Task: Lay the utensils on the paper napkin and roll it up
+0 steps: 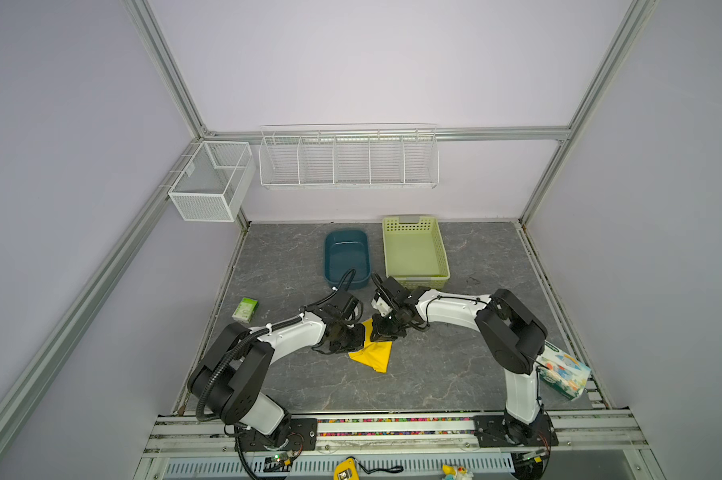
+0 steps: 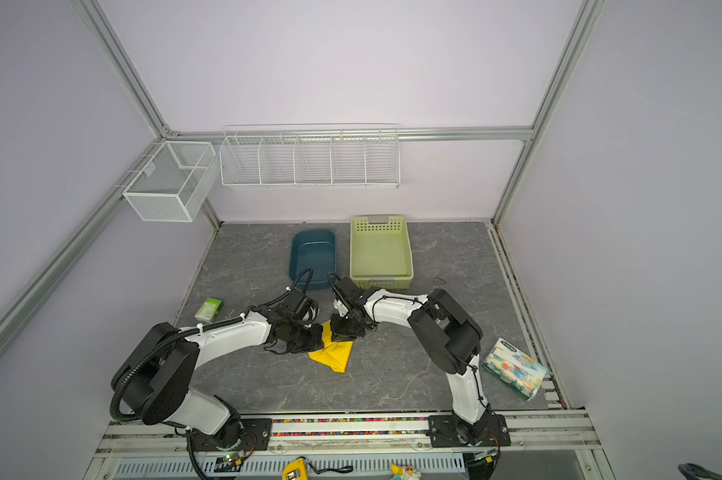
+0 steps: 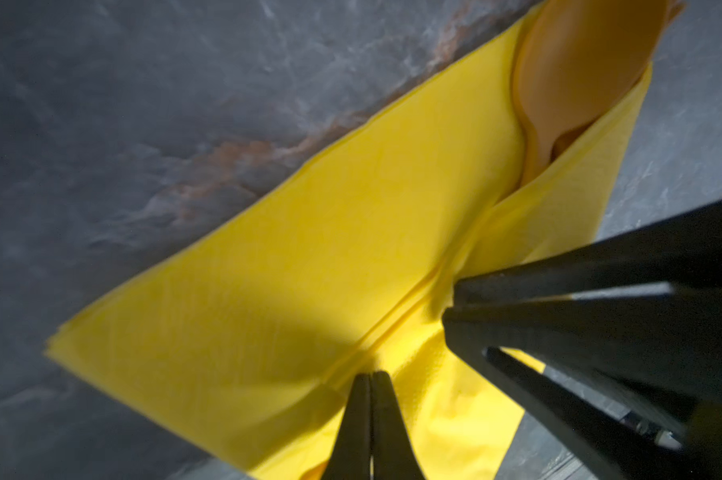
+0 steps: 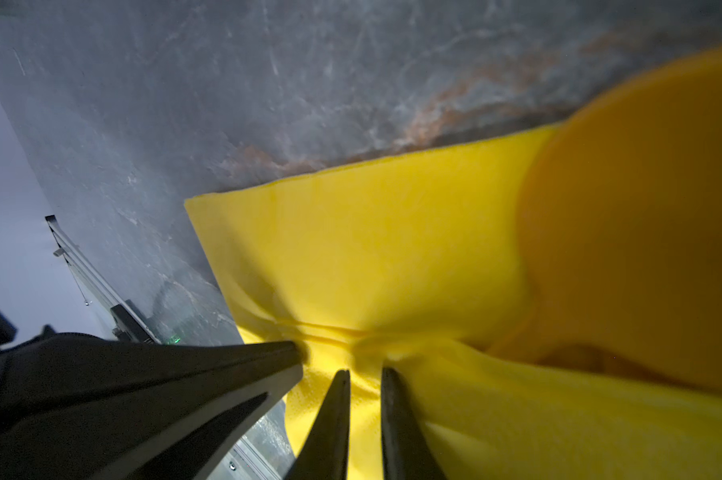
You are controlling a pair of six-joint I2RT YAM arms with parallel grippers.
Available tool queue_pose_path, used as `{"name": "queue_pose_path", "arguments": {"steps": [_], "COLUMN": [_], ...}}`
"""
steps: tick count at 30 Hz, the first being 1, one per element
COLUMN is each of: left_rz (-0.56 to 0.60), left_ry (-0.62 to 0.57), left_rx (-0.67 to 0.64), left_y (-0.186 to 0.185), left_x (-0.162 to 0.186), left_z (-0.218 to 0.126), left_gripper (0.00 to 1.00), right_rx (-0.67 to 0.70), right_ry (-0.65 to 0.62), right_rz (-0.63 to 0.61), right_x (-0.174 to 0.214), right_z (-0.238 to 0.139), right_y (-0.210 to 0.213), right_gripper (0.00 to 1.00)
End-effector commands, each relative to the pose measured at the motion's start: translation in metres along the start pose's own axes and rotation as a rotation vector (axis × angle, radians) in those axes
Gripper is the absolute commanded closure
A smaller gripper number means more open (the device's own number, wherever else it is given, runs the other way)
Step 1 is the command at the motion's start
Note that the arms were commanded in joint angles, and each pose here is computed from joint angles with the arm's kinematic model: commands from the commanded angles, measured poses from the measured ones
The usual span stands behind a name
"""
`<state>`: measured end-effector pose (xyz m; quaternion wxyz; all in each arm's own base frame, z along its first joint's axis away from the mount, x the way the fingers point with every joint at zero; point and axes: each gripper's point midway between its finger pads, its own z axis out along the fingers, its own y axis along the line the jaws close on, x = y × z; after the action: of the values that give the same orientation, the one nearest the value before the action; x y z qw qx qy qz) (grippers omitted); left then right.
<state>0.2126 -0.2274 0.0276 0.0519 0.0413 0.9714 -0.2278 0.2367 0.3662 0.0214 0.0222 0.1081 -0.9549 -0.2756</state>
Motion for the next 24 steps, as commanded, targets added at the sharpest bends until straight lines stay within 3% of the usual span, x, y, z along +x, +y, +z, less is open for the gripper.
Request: {"name": "queue_pose_path", "arguments": {"steps": [1,6,13,17,24], "left_rz": [0.009,0.023,0.018,0.008,-0.019], "left_ry": [-0.022,0.001,0.082,0.114,0.137], "left_rx": [0.034,0.171,0.233,0.211,0.032], "left_y": [-0.01,-0.038,-0.047,-0.041,-0.005], "left_x": [0.0,0.006,0.027,0.033,0.042], "left_z": [-0.017,-0.028,-0.012,0.002,0.015], "left_gripper": [1.0,1.0,1.0,1.0,1.0], "right_rx": [0.12,0.117,0.112,0.112,0.111], "right_ry": [0.075,0.079,0.076,0.076,0.083], "right_rz": [0.034,0.034,0.026,0.022,0.019], "right_x": [0.018,0.018,0.015,0.014,0.012], "right_z": [0.015,0.017,0.016,0.014,0.015], "right_y": [-0.038,-0.039,-0.038,-0.039,-0.04], "right_gripper": [0.82,0.83,0.83,0.82,0.83]}}
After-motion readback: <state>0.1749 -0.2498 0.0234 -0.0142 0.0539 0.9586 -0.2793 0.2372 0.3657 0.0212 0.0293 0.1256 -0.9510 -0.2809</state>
